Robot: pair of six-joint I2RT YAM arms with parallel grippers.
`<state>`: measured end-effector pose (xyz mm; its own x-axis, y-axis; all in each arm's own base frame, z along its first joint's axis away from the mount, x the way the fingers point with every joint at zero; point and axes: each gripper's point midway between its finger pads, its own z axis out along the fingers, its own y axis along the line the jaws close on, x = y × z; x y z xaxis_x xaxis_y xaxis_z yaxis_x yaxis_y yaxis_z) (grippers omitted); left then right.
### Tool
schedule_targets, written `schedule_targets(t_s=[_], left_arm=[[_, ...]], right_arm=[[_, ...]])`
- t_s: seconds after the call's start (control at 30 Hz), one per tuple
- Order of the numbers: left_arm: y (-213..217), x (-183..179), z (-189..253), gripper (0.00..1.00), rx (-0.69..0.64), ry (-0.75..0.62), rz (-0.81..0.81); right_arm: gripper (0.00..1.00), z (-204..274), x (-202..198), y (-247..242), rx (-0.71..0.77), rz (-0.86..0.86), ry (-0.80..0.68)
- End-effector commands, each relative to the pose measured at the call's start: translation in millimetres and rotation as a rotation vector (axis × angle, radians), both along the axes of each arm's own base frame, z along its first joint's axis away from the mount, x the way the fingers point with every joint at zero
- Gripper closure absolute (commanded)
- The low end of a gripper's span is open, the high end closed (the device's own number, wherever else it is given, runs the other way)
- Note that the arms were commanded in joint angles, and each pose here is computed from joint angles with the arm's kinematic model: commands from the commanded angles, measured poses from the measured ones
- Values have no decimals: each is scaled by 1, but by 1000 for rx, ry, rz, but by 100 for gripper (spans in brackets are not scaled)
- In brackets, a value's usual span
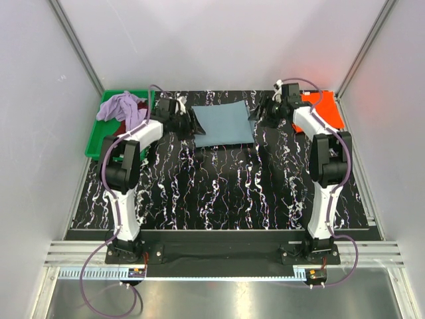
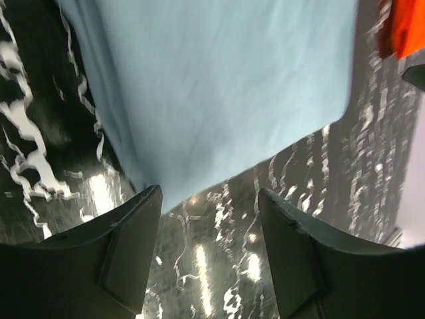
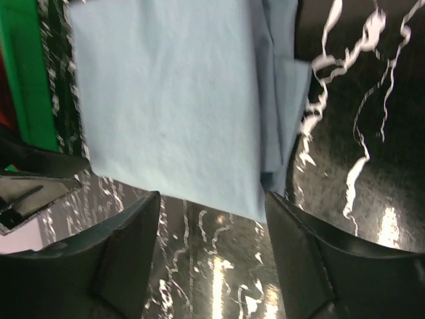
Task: Fold and stack the t-shirts
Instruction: Fold the tshirt, then neatly place the folded tshirt to the corner
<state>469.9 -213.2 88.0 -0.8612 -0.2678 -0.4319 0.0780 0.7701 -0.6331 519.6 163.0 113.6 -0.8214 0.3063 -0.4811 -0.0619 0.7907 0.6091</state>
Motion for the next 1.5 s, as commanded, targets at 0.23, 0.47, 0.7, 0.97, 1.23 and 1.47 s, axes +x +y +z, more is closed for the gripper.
schedule_targets(t_s=[0.23, 0.47, 0.7, 0.97, 1.23, 1.47], left_arm=[[16, 9, -28, 42, 60, -18, 20], [15, 20, -45, 55, 67, 12, 22], [23, 15, -50, 65, 66, 30, 17], [14, -23, -40, 100, -11, 106, -32], [14, -87, -25, 67, -23, 200, -59], [14, -58, 15, 52, -26, 155, -44]], right_arm=[[39, -54, -11, 11, 10, 97, 79], [53, -77, -13, 12, 12, 91, 109], [78, -86, -24, 10, 7, 89, 129], [100, -94, -73, 0, -18, 31, 230], [52, -75, -137, -6, 13, -10, 252], [31, -50, -142, -26, -68, -111, 224]])
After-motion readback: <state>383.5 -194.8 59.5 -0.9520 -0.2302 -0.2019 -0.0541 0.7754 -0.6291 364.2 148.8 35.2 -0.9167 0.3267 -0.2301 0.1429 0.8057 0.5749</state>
